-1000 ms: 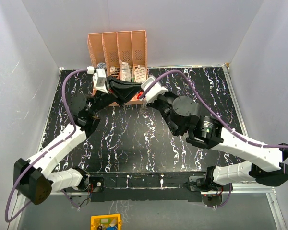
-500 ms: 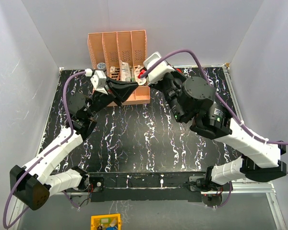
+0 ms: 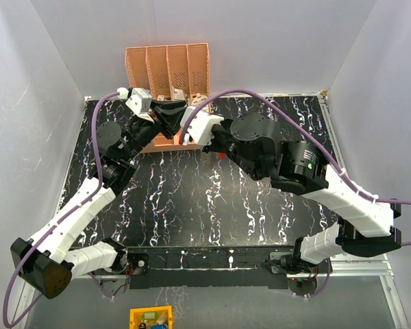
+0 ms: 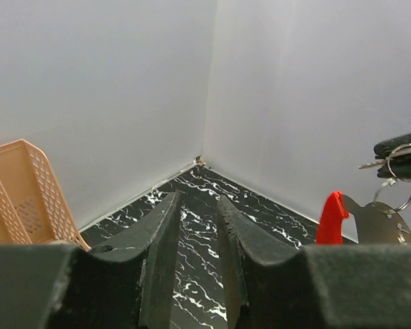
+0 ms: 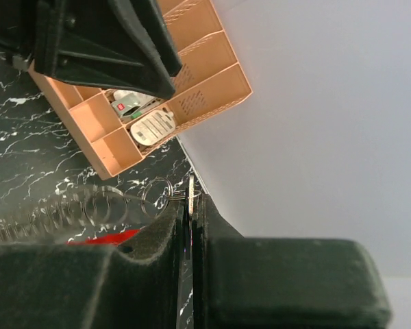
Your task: Remove the keys from the keyring
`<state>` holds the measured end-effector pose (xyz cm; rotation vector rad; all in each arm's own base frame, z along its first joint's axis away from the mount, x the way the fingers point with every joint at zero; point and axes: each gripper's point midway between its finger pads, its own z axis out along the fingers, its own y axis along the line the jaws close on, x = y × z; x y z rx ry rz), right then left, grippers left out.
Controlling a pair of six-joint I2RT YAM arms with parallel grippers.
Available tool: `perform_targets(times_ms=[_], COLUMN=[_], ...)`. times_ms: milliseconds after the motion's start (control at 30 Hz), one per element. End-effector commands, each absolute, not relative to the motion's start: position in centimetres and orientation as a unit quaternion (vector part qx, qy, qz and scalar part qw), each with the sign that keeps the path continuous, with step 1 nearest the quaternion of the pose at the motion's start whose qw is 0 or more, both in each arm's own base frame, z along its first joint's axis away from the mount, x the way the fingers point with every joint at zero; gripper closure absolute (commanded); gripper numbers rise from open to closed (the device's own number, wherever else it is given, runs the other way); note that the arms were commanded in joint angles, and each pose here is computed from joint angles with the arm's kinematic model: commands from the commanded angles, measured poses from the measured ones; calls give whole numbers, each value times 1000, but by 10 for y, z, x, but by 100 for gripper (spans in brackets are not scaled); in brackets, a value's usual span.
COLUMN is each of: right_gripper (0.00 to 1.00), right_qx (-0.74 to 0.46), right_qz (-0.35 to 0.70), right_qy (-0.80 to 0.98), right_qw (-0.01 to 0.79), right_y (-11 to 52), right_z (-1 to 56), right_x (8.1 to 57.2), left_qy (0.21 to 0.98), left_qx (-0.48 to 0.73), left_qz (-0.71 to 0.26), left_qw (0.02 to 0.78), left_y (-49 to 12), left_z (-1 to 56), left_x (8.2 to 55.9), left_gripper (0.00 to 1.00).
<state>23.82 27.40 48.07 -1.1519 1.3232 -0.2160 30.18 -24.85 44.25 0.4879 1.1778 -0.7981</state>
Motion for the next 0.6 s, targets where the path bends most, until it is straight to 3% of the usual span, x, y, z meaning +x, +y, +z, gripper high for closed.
perform_targets(times_ms=[0,100,567], right_gripper=[100,100,100], right_qx=[-501,-501,-483], right_qz=[-69,-70,-85], right_qy=[575,577,580], right_qw=[643,642,650], right_y=[267,269,267], right_z=[487,483,479], right_x=[230,231,237], left_qy=[514,501,502], left_qx=[226,250,274], left_qz=[-361,-389,-482], left_qw=[744,732,664], left_y=[-245,-256,-277], left_z=[469,474,457], left_x=[295,287,262], left_gripper=[68,59,56])
